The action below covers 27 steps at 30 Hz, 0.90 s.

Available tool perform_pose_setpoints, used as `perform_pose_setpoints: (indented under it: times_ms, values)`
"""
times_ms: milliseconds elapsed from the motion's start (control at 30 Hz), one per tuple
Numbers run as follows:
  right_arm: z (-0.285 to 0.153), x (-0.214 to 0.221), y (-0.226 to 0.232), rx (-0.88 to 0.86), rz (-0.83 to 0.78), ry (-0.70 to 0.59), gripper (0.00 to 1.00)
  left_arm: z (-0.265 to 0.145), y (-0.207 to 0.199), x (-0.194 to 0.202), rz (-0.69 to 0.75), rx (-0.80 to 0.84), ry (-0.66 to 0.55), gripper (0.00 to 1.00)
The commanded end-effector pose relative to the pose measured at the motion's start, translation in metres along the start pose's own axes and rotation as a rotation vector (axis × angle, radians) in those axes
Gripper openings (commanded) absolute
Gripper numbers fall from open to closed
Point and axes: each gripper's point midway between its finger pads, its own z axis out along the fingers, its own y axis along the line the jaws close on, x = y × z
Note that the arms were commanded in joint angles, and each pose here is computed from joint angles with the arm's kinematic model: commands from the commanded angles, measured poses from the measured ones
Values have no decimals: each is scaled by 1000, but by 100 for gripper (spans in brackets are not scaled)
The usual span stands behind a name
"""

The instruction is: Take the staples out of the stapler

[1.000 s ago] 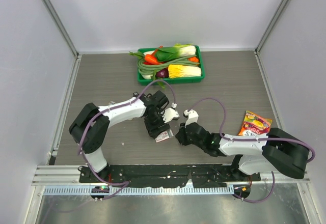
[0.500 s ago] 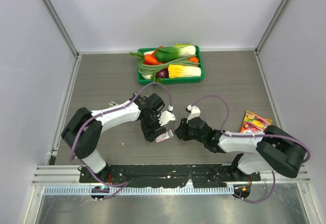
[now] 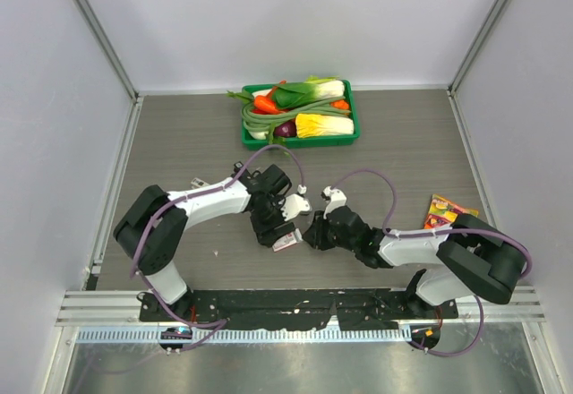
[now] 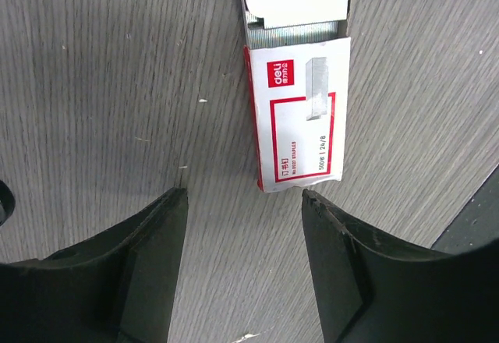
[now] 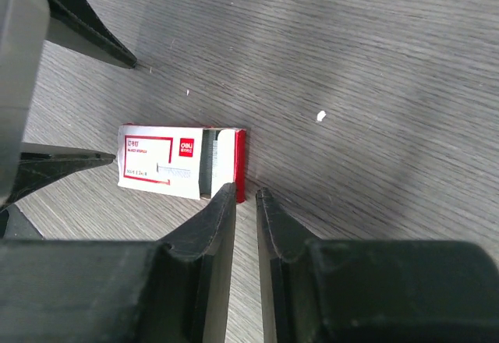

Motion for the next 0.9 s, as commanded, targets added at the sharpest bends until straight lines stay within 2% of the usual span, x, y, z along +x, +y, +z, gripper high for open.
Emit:
perform_pose_setpoints:
  times_ms: [0, 867]
  values:
    - [3, -16, 16, -51, 17, -43, 22, 4, 4, -7, 10, -5, -26, 63]
    - [11, -10, 23, -69, 16, -11, 11, 15, 14, -12, -13, -30, -22, 61]
